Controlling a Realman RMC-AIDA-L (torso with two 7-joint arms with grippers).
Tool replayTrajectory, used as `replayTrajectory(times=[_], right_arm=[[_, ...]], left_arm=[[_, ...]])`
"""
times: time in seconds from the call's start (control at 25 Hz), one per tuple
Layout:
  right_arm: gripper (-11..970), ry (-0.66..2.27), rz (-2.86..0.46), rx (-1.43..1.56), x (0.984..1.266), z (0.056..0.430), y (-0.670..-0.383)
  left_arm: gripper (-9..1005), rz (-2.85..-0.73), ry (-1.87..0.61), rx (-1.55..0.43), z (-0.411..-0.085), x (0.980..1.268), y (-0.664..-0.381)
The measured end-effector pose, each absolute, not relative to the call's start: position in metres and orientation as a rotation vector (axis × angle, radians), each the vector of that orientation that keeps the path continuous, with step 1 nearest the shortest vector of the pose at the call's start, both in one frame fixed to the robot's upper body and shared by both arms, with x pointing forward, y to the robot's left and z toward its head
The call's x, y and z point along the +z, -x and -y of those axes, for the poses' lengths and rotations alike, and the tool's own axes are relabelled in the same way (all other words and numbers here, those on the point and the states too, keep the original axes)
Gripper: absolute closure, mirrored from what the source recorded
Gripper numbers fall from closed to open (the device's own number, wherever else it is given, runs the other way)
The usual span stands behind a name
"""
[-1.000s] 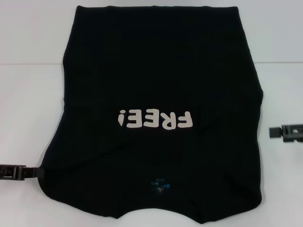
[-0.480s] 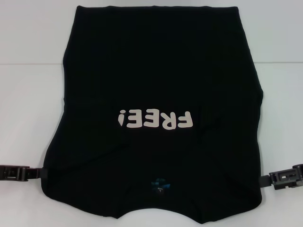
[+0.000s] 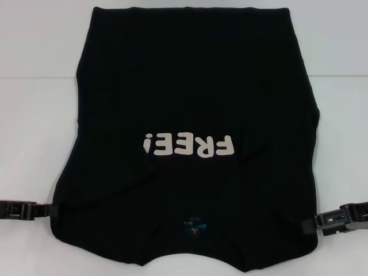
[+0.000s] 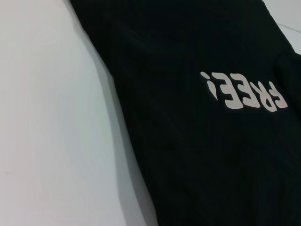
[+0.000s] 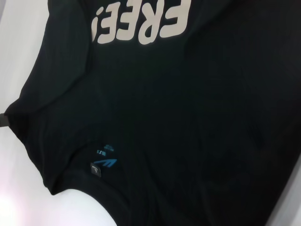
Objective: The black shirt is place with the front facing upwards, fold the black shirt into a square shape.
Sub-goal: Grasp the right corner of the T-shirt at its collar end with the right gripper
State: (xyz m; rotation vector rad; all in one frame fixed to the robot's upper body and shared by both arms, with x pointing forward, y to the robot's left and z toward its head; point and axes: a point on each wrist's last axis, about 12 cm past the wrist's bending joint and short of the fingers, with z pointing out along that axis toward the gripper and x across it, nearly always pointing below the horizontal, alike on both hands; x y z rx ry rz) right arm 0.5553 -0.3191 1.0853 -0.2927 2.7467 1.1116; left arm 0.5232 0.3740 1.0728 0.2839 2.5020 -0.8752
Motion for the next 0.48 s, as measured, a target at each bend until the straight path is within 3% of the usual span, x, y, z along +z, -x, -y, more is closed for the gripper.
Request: replayTrajectory(times=[0.36,0.48], right_arm=[[189,0.307,-2.780,1.050,1.086,0.310,-0.564],[310,0.322,-2.811,1.010,1.084,0.305,-0.567]], left_arm=[[985,-2.498,-0.284,-0.876,-0.375,1.073,-0.523],[986,-2.497,-0.284,-0.875,-0.375,1.073,-0.523]])
